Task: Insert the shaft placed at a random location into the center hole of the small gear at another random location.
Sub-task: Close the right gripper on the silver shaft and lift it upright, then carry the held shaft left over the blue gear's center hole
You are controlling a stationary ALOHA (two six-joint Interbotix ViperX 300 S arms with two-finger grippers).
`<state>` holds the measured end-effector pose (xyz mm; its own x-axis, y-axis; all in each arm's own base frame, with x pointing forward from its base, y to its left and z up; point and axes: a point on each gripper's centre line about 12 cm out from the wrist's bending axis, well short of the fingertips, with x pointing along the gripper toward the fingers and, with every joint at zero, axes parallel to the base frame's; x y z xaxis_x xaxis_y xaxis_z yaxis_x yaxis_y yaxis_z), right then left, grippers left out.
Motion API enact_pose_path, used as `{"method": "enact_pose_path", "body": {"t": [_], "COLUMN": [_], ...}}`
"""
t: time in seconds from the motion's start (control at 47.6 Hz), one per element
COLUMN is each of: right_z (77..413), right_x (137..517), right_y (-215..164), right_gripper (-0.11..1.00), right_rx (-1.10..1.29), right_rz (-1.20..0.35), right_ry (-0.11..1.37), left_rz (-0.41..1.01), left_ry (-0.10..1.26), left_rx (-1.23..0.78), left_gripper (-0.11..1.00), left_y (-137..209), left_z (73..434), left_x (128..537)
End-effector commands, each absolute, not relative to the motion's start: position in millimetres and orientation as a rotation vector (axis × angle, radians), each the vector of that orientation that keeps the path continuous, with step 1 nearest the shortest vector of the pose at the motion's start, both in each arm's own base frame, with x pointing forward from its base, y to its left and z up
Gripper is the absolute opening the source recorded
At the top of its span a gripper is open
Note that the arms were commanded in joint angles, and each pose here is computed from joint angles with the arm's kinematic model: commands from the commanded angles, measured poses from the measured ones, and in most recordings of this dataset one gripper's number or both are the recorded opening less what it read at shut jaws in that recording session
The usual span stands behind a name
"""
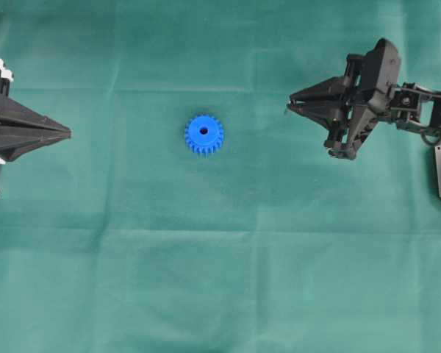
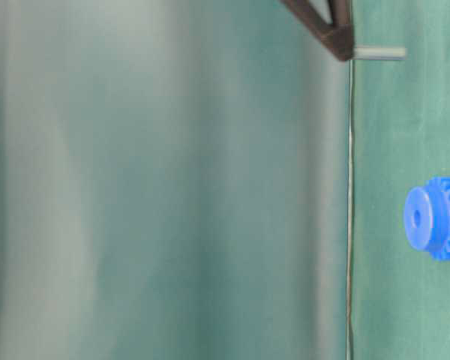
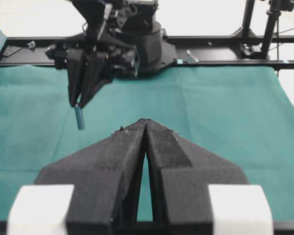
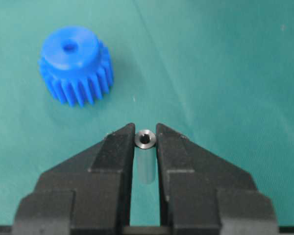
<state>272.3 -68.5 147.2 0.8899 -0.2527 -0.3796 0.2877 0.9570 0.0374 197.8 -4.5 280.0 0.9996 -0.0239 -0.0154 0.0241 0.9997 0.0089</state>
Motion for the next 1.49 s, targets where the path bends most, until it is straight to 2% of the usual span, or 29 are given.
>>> {"method": "enact_pose_path", "body": {"t": [0.0,0.462,1.072,1.472], "right_z": [164,163,165,164], "right_x": [277,292,383,412], "right_y": [-70,-71,-52,-50], "right_gripper": [0.13,0.13,0.13,0.13], "right_rx": [0.072,0.066,0.024,0.015], "right_rz": [-0.278,-0.266,-0.157,-0.138], "right_ry": [0.35,0.362,0.342,0.347], "left_rz": [-0.023,-0.023,-0.023,-0.023], "left_ry": [0.0,0.001,0.018,0.018], "left_rx": [0.01,0.01,0.011,0.014], "left_gripper": [0.0,0.0,0.0,0.0], "left_y": [-4,-4,-4,-4], "left_z": [287,287,284,284], "left_x": [200,200,200,200]}}
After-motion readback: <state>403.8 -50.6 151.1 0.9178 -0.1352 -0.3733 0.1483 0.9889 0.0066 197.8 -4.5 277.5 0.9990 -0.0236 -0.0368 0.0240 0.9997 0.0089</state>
